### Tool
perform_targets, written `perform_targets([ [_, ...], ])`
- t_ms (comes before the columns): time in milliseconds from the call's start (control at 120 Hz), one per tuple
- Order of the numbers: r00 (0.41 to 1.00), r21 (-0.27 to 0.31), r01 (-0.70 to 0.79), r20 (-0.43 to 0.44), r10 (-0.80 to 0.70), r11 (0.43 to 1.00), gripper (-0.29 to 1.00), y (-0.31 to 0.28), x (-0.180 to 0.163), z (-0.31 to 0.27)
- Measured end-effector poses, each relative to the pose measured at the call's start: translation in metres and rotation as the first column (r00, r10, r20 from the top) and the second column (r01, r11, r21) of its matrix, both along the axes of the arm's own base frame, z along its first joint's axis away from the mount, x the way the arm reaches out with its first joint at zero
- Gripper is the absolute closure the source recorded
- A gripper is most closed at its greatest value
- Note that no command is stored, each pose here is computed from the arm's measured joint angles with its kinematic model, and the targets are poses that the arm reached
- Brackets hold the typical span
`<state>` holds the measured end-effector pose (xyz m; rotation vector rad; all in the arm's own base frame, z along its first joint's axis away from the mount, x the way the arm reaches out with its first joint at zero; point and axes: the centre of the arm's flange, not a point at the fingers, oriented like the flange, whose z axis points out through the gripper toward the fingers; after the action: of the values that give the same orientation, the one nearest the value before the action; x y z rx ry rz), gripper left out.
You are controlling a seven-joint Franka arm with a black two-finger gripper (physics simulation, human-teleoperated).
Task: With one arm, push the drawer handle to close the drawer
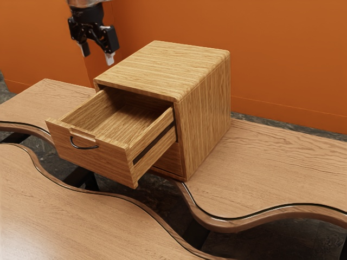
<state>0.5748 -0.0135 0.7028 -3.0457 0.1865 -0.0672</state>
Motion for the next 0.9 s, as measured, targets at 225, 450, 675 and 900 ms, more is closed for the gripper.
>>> perform_targets([
  [225, 0.999, -0.043, 0.03, -0.019, -0.031, 0.999, 0.0, 0.007, -0.095, 0.007],
  [450, 0.997, -0.044, 0.003, -0.075, -0.007, 0.999, 0.45, 0.026, -0.209, -0.094],
  [675, 0.996, -0.023, -0.043, -0.074, 0.041, 0.999, 0.7, 0.032, -0.191, -0.178],
  [900, 0.997, -0.019, -0.063, -0.034, 0.062, 0.998, 0.76, 0.028, -0.161, -0.205],
])
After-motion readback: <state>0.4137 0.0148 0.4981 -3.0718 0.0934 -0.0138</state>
